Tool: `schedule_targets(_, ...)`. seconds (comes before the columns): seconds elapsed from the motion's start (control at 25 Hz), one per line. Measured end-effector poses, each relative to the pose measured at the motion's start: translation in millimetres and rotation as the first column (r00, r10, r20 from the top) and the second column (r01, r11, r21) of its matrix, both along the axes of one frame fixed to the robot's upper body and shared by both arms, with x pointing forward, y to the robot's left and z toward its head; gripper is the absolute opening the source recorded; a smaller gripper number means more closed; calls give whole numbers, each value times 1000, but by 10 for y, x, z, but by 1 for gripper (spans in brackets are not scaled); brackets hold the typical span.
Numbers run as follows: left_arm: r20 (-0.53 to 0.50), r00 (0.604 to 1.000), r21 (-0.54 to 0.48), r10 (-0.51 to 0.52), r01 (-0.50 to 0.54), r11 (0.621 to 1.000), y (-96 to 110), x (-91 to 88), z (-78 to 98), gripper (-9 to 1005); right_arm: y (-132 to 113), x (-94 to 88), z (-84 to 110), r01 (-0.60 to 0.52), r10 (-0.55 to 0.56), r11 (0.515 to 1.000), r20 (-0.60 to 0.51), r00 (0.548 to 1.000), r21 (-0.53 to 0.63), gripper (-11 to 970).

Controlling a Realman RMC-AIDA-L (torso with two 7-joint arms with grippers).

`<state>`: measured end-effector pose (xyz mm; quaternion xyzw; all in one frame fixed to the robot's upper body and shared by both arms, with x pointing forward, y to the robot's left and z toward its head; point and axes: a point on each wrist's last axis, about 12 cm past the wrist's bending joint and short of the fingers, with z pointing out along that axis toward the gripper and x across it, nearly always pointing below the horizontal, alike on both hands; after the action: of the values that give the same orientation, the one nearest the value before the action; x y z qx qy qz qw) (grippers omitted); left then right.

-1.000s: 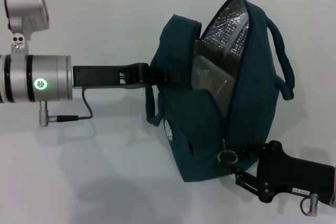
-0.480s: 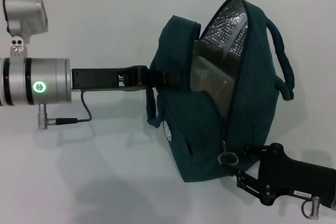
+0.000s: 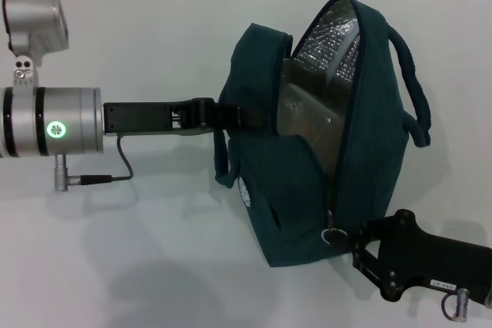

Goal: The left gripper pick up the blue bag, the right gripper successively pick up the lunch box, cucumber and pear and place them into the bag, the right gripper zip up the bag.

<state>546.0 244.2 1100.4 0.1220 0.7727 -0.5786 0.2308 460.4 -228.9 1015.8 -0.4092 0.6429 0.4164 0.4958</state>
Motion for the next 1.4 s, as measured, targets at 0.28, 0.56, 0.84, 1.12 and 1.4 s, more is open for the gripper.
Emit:
schedule_targets(0.28,14,1000,10,-16,16,1000,6,-24,-14,74,-3,-16,5,-3,3,1000,3,1000,7,8)
schedule_targets(0.56,77,994,8,-76,75,997,2,-111,-26,90,-45,-100,51,-23,21,998,40,999,53,2)
schedule_targets(0.84,186,983,-19,-12,16,1000,90,-114,-18,231,-73,-81,76,-6,3,998,51,999,66,3)
schedule_targets(1.12,305,947,-6,104,-107,994,287,-23,16,491,-77,-69,121,-10,4,996,68,998,91,3)
schedule_targets(1.4,348,912,-63,218,-210,976,451,-36,48,713,-308,-124,200,40,-54,989,99,994,143,3)
